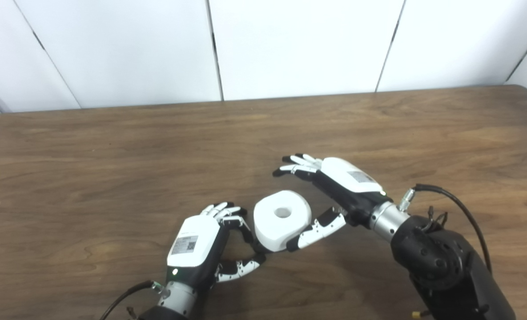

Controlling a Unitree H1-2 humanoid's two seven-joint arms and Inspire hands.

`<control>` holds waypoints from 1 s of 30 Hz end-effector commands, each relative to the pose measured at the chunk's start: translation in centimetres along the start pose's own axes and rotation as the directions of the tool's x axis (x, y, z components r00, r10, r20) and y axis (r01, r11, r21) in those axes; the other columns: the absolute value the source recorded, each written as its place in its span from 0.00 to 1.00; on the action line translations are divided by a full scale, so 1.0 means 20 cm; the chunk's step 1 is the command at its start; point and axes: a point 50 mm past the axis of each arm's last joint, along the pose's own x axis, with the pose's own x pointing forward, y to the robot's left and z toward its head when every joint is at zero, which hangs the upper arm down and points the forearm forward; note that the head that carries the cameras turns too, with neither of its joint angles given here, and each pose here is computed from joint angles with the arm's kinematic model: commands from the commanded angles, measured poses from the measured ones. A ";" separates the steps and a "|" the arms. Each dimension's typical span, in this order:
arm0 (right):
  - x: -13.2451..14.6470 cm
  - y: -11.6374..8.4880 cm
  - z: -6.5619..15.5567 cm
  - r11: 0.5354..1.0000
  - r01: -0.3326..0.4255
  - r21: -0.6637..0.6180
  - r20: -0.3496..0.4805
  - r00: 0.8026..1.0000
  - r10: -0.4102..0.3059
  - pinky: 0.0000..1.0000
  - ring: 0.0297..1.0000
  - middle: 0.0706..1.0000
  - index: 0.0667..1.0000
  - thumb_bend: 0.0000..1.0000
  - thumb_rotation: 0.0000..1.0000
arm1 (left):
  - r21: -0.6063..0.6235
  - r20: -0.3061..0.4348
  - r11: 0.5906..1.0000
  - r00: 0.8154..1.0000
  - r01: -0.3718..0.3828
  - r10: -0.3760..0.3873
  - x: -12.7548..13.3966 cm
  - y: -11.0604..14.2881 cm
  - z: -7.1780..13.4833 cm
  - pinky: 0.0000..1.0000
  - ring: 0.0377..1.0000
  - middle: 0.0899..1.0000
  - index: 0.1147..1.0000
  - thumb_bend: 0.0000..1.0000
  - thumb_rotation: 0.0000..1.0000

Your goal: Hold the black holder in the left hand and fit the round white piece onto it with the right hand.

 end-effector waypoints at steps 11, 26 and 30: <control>0.03 -0.10 0.01 0.999 0.041 -0.032 0.017 0.999 -0.040 1.00 1.00 0.98 0.88 1.00 0.50 | -0.014 -0.082 0.997 0.993 0.081 -0.081 0.00 -0.07 -0.06 0.91 0.89 0.82 0.68 0.89 0.15; 0.11 -0.16 -0.03 0.999 -0.041 -0.009 0.013 0.999 0.041 1.00 1.00 1.00 0.94 1.00 0.51 | -0.405 -0.078 0.911 0.989 0.083 -0.125 -0.12 0.20 -0.12 0.89 0.95 0.91 0.89 1.00 0.22; 0.12 -0.21 -0.05 0.998 -0.062 0.003 0.014 0.998 0.061 0.98 1.00 1.00 0.96 1.00 0.52 | -0.438 -0.084 0.896 0.989 0.072 -0.120 -0.16 0.31 -0.12 0.90 0.95 0.93 0.90 0.99 0.21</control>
